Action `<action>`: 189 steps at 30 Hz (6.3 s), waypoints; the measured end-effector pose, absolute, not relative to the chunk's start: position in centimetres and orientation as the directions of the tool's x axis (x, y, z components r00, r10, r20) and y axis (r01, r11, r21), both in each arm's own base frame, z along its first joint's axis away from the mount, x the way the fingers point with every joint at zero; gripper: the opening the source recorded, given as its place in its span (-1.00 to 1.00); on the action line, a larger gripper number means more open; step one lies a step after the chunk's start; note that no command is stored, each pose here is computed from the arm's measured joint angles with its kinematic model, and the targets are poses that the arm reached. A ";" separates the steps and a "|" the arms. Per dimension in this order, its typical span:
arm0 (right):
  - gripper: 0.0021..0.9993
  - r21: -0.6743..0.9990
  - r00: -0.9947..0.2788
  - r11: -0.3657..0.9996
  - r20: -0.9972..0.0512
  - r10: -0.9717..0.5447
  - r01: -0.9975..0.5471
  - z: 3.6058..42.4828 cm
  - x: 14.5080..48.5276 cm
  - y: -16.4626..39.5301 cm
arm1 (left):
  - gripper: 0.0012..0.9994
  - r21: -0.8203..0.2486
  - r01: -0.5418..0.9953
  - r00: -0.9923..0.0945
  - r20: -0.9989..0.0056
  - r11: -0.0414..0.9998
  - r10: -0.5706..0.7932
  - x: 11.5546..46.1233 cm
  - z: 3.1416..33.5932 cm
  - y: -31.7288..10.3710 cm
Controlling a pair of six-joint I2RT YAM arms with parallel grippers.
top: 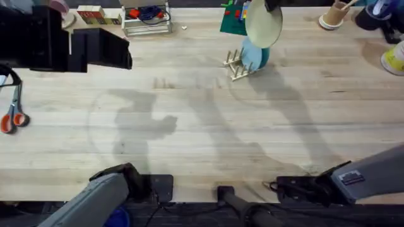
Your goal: Pick up the plates from the table one by one and place each into a slot on the dish rack.
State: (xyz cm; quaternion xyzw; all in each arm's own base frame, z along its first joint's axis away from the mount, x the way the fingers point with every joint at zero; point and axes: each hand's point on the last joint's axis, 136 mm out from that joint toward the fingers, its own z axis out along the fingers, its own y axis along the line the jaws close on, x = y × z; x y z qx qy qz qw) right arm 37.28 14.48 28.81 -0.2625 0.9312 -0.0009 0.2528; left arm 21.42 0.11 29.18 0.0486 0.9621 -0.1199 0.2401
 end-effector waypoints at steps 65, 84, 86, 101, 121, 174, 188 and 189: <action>-0.94 -0.144 -0.767 0.845 -0.364 -0.529 -0.515 22.0 41.7 15.2 | 0.99 -0.207 0.151 -0.880 -0.474 0.967 0.036 21.4 29.2 0.1; -0.94 -0.138 -0.778 0.843 -0.332 -0.533 -0.519 20.1 42.4 15.4 | 0.99 -0.207 0.151 -0.880 -0.473 0.967 0.036 21.4 29.2 0.1; -0.94 -0.136 -0.780 0.843 -0.325 -0.534 -0.521 19.8 42.5 15.5 | 0.99 -0.207 0.151 -0.880 -0.473 0.967 0.036 21.4 29.2 0.1; -0.94 -0.126 -0.796 0.840 -0.272 -0.541 -0.528 17.4 42.8 15.6 | 0.99 -0.207 0.151 -0.880 -0.474 0.967 0.036 21.4 29.2 0.1; -0.94 -0.122 -0.801 0.839 -0.254 -0.542 -0.530 17.2 42.4 15.5 | 0.99 -0.208 0.151 -0.880 -0.473 0.966 0.036 21.4 29.2 0.1; -0.75 -0.115 -0.810 0.840 -0.222 -0.543 -0.531 16.1 42.3 15.4 | 0.99 -0.207 0.151 -0.880 -0.474 0.967 0.036 21.4 29.2 0.1; -0.71 -0.117 -0.809 0.840 -0.229 -0.542 -0.530 18.6 40.6 14.7 | 0.99 -0.207 0.151 -0.880 -0.474 0.967 0.036 21.4 29.2 0.1; -0.59 -0.117 -0.809 0.842 -0.233 -0.539 -0.527 19.0 40.3 14.6 | 0.99 -0.207 0.151 -0.880 -0.474 0.967 0.036 21.4 29.2 0.1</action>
